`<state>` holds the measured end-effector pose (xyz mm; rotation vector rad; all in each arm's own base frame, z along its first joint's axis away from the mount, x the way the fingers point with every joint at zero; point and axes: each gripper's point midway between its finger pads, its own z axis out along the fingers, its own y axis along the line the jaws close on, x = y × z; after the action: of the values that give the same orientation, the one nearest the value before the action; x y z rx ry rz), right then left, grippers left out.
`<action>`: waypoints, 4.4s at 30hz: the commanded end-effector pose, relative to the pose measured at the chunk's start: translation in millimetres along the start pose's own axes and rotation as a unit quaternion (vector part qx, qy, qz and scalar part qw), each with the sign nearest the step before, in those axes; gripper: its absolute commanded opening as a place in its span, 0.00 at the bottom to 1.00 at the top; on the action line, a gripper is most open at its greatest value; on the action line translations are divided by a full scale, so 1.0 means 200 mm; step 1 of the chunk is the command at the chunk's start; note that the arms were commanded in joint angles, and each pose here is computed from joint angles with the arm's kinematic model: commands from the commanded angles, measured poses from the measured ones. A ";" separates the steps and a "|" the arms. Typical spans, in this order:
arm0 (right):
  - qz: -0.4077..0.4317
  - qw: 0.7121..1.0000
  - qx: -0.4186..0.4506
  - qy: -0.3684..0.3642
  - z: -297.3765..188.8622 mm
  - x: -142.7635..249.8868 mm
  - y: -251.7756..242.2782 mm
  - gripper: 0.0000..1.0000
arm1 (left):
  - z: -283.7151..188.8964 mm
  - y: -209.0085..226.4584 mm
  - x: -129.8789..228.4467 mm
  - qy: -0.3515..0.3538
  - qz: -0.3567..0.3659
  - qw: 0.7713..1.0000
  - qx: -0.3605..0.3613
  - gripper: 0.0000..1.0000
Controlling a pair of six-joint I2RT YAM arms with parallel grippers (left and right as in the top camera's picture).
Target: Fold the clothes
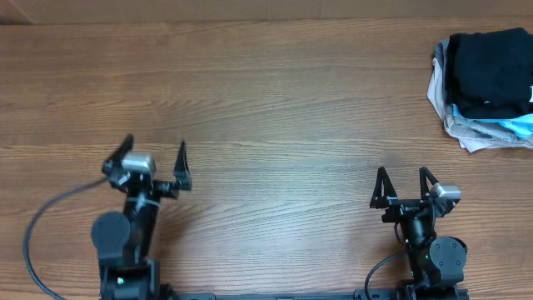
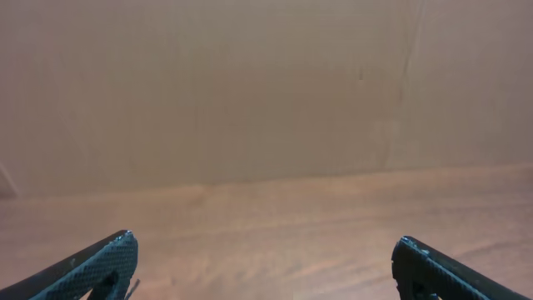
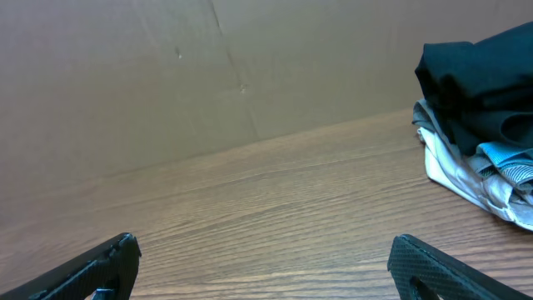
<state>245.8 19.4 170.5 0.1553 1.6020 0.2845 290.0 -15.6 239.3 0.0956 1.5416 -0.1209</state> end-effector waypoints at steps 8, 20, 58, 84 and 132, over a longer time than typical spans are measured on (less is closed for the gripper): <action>0.002 1.000 0.001 -0.004 0.00 0.00 0.00 1.00 | -0.16 0.01 0.10 -0.053 -0.010 0.998 -0.020 1.00; 0.002 1.000 0.001 -0.004 0.00 0.00 0.00 1.00 | -0.23 0.01 0.19 -0.037 -0.021 0.999 -0.028 1.00; 0.002 1.000 0.001 -0.004 0.00 0.00 0.00 1.00 | -0.24 0.01 0.40 0.044 -0.043 0.997 -0.035 1.00; 0.002 1.000 0.001 -0.004 0.00 0.00 0.00 1.00 | -0.24 0.01 0.40 0.044 -0.043 0.997 -0.035 1.00; 0.002 1.000 0.001 -0.004 0.00 0.00 0.00 1.00 | -0.24 0.01 0.40 0.044 -0.043 0.997 -0.035 1.00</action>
<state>245.8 19.4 170.5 0.1553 1.6020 0.2845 246.0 -8.9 158.8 -0.0046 1.6412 -0.1285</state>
